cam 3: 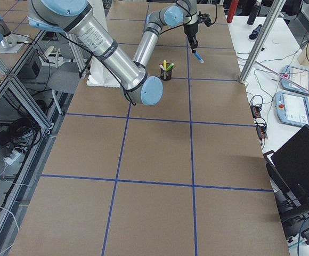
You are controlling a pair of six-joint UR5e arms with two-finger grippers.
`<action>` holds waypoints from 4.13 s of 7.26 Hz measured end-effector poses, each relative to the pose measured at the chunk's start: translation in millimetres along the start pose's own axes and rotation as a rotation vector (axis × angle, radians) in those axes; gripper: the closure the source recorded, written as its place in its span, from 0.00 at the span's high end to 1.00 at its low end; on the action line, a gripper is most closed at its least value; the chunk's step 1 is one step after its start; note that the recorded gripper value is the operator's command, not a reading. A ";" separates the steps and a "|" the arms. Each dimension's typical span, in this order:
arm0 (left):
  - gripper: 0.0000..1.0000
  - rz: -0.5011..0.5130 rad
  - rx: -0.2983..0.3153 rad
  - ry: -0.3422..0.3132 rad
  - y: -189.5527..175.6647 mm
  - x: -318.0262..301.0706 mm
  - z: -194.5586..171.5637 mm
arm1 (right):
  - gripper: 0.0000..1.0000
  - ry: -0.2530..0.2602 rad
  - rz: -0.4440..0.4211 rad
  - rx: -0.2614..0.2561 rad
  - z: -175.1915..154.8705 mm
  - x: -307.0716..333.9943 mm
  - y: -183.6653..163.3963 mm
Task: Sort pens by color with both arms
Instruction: 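Lift the blue highlighter out of the cup with the right gripper, then lower the blue highlighter onto the table beyond the cup and release, then move the left gripper over the cup while the right arm withdraws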
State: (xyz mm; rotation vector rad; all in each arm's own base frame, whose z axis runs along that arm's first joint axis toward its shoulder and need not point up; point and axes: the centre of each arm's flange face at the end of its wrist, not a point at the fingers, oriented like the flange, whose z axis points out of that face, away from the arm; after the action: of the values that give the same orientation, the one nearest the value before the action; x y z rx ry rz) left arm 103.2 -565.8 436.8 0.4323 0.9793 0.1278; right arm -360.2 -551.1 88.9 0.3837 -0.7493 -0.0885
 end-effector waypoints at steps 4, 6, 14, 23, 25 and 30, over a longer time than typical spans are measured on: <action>1.00 0.005 -0.013 0.005 2.3 3.9 7.0 | 0.00 0.124 0.158 0.301 126.6 1.3 33.9; 1.00 0.006 -0.018 0.006 3.2 4.3 9.9 | 0.00 0.159 0.217 0.449 176.2 -3.4 84.1; 1.00 0.013 -0.024 0.010 3.4 8.9 14.1 | 0.98 0.162 0.152 0.592 291.2 55.5 155.6; 1.00 -0.096 -0.038 0.049 -39.1 80.7 25.2 | 0.99 0.018 0.089 0.230 211.6 105.8 71.4; 1.00 -0.137 -0.114 0.036 -68.9 139.1 33.4 | 0.99 -0.012 0.042 0.063 150.6 140.1 27.2; 1.00 -0.233 -0.354 -0.020 -97.1 326.6 60.5 | 0.99 -0.052 -0.115 -0.102 81.3 239.4 -20.8</action>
State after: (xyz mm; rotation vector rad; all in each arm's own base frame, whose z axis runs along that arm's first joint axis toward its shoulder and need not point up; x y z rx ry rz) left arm 326.9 -575.1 172.8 -0.0056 0.9573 0.0833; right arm -238.9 -646.6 290.2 0.3280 -0.7701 -0.2448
